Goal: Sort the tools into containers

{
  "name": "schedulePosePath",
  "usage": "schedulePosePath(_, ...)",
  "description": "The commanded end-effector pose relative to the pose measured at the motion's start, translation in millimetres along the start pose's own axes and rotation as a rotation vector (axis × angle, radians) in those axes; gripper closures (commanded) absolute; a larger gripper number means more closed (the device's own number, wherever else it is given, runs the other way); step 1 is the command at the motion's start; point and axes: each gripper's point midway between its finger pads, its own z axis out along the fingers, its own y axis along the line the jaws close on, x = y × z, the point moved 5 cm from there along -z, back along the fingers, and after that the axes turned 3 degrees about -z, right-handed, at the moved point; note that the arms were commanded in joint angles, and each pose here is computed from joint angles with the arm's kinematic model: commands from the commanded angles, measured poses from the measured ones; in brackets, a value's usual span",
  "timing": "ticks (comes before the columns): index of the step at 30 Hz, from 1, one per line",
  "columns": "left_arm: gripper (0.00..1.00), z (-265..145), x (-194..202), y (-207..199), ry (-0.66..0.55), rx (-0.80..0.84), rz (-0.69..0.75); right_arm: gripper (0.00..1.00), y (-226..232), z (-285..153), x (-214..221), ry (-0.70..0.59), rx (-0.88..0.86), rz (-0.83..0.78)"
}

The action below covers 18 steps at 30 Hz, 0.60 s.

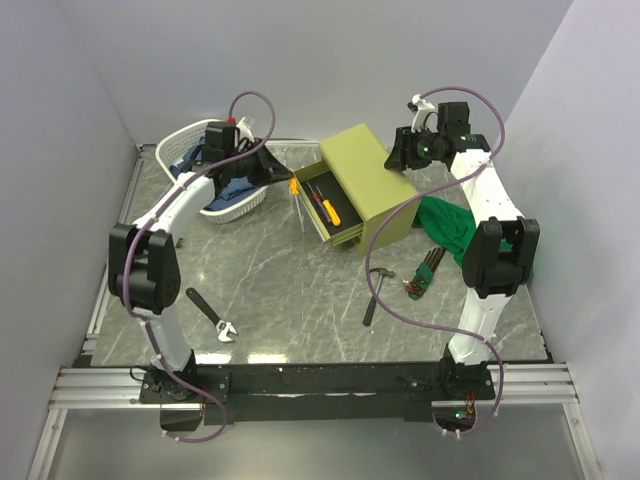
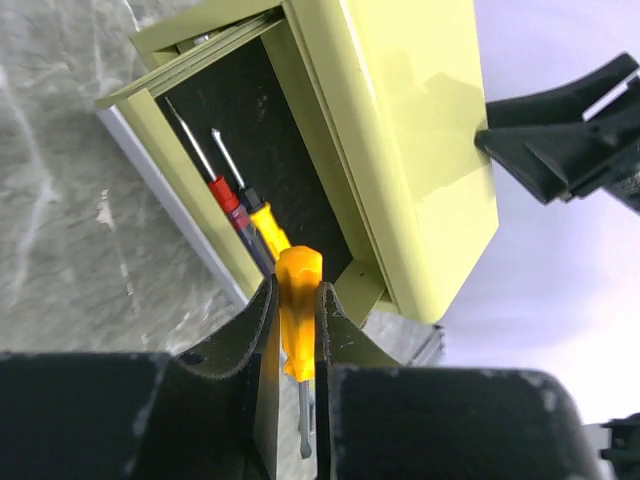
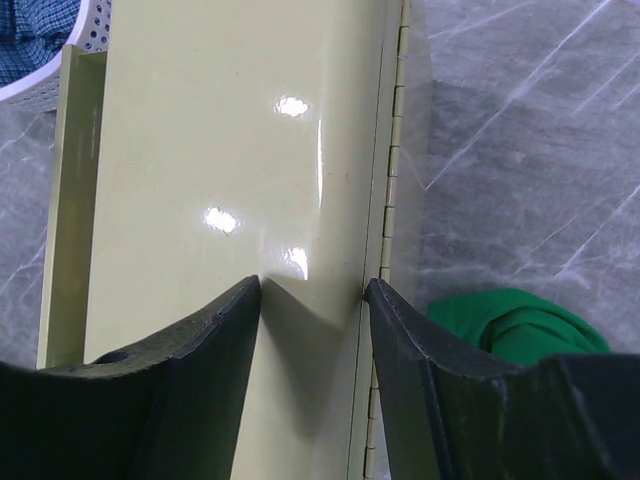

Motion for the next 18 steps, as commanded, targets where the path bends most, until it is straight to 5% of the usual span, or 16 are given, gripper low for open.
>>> schedulePosePath(1, 0.99, 18.9, -7.7, -20.6, 0.031, 0.134, -0.070, 0.46, -11.9, -5.0, 24.0, 0.097, 0.073, 0.012)
schedulePosePath(14, 0.99, 70.4, -7.1, -18.0, 0.062, 0.170, -0.216, 0.46, -11.7, -7.8, 31.2, 0.115, 0.088, 0.004)
schedulePosePath(15, 0.90, 75.1, -9.1, -18.6, 0.054, 0.164, -0.228, 0.45, -11.6, -8.8, 30.5, 0.113, 0.092, 0.002)
schedulePosePath(16, 0.64, 78.4, -7.1, -20.5, 0.059, 0.164, -0.243, 0.45, -12.4, -9.1, 30.3, 0.112, 0.095, 0.003)
schedulePosePath(18, 0.42, 83.1, -7.7, -31.1, 0.066, 0.209, -0.232, 0.45, -12.5, -9.9, 29.8, 0.110, 0.098, 0.001)
